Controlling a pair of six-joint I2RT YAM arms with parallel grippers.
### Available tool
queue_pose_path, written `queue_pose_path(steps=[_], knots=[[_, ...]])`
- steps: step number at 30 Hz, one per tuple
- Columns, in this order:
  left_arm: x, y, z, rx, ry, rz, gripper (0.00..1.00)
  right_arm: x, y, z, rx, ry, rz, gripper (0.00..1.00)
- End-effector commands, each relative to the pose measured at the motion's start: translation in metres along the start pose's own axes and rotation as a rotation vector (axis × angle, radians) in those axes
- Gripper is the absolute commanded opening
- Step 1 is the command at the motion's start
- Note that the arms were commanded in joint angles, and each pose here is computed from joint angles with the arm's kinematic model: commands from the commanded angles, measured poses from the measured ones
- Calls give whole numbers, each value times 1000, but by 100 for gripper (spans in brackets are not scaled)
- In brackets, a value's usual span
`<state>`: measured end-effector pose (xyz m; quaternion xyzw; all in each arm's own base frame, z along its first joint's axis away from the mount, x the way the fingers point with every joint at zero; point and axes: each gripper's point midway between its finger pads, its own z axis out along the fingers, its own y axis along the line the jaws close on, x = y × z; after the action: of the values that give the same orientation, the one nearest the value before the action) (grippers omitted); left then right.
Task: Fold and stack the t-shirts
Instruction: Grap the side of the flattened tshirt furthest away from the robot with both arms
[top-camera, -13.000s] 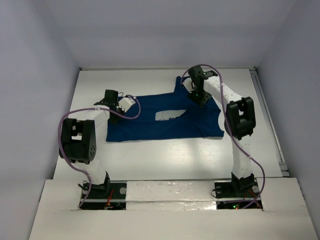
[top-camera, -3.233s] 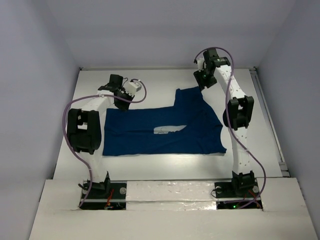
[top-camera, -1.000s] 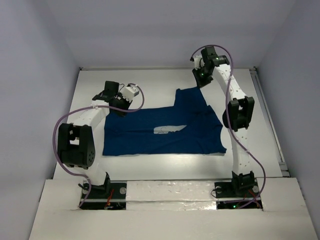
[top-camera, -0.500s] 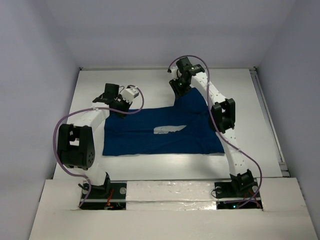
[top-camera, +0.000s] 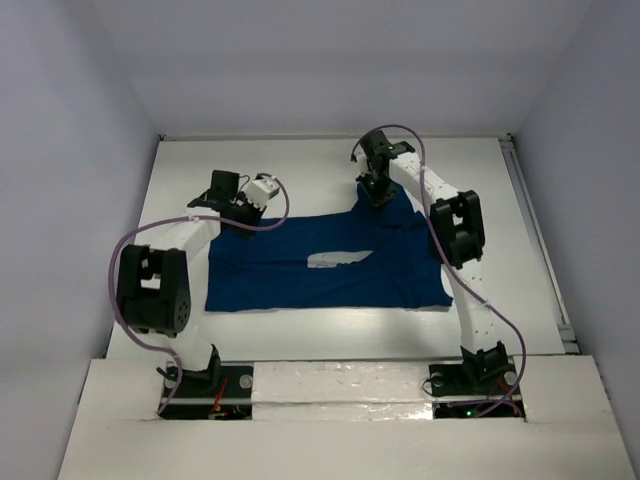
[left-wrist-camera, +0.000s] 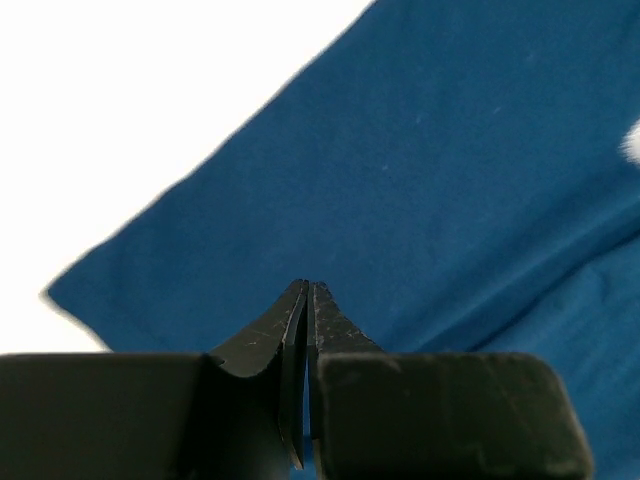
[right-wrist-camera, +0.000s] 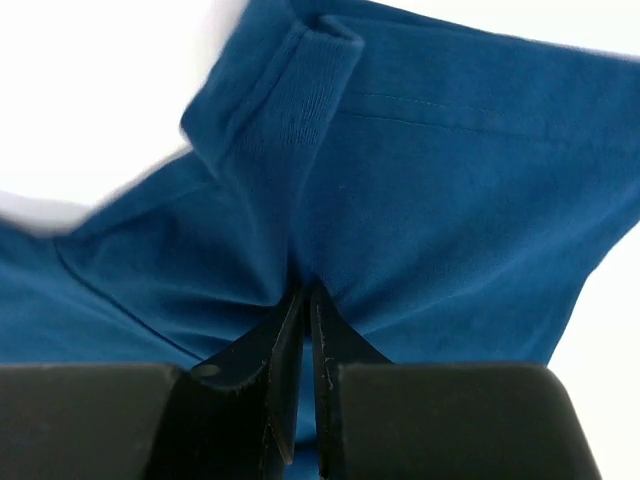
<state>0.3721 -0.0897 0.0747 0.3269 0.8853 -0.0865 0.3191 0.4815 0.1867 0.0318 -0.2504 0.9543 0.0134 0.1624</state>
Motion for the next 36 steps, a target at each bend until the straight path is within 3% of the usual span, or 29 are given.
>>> queue_pose_path(steps=[1, 8, 12, 19, 29, 32, 36], knots=[[28, -8, 22, 51, 74, -31, 0, 7, -7, -13, 48, -12, 3, 14], [69, -12, 51, 77, 200, -60, 0, 29, 1, -3, 13, 41, -5, 14], [68, -12, 46, 79, 206, -49, 0, 43, 4, 1, 1, 64, -8, 13], [67, -15, 37, 89, 212, -39, 0, 0, -27, -31, 160, -66, -1, 35], [45, -10, 25, 75, 164, -24, 0, -54, -44, -48, 207, -168, 19, 46], [37, -8, 23, 74, 147, -26, 0, -58, -55, -43, 235, -159, 28, 47], [30, -6, 22, 74, 138, -26, 0, -46, -67, -32, 252, -122, 52, 54]])
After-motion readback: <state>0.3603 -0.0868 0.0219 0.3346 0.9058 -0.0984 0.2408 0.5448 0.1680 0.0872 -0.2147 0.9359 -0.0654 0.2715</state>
